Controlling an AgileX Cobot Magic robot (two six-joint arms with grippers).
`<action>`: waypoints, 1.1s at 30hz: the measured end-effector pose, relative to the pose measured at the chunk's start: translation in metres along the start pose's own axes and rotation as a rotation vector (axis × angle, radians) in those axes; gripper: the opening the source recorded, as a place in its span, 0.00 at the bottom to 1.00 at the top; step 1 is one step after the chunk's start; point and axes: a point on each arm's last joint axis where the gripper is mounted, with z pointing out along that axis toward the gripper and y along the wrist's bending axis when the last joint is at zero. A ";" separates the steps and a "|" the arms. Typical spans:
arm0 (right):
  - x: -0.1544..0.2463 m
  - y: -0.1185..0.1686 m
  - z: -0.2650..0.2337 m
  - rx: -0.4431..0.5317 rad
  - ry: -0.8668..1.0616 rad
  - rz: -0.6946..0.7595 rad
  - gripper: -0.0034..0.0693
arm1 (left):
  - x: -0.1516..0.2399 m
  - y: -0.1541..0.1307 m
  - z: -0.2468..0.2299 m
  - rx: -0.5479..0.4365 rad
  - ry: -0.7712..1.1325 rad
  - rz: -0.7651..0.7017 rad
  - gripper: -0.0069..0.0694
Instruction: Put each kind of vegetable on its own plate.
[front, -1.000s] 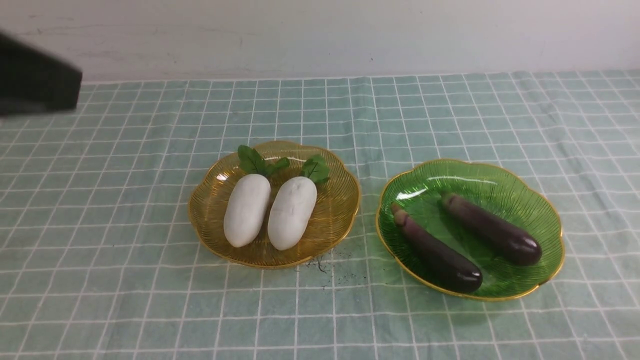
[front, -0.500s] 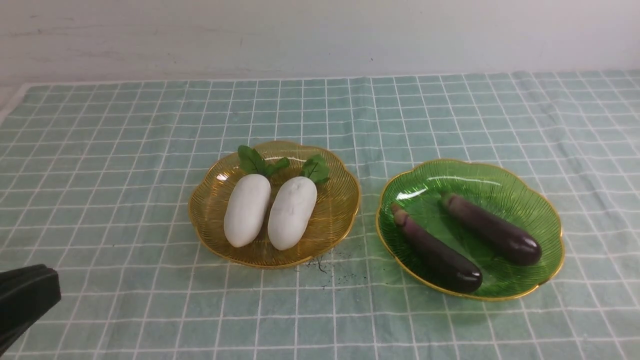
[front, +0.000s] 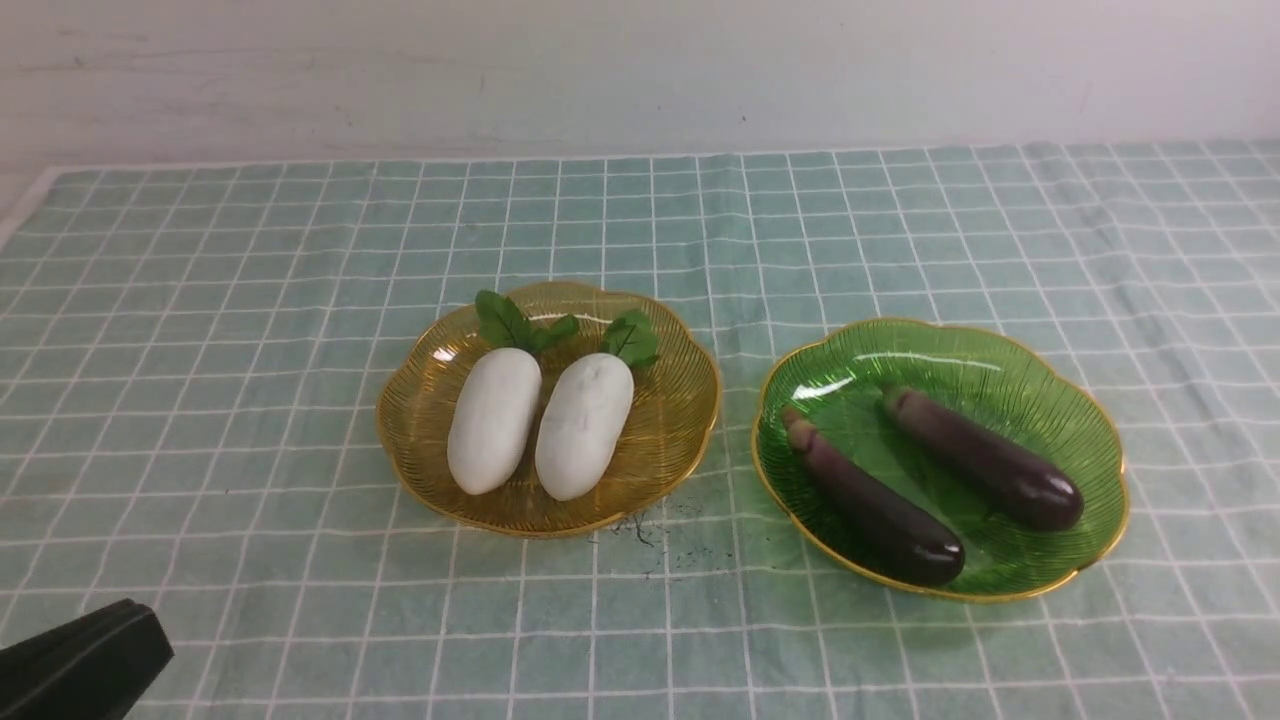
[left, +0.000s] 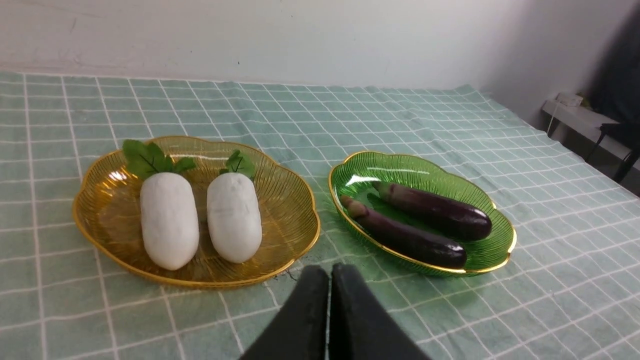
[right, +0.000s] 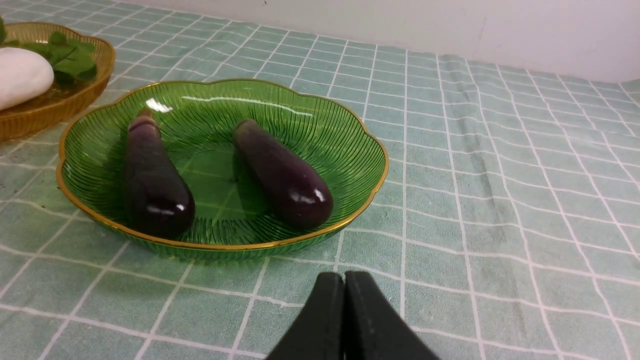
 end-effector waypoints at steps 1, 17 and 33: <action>0.000 0.000 0.000 0.000 0.000 0.000 0.03 | 0.001 0.000 0.000 0.001 0.005 0.000 0.08; 0.000 0.000 0.000 0.000 0.000 0.000 0.03 | 0.008 0.007 0.000 -0.055 0.025 0.101 0.08; 0.000 0.000 0.000 0.000 0.000 0.000 0.03 | 0.095 0.065 0.008 -0.575 0.064 0.088 0.08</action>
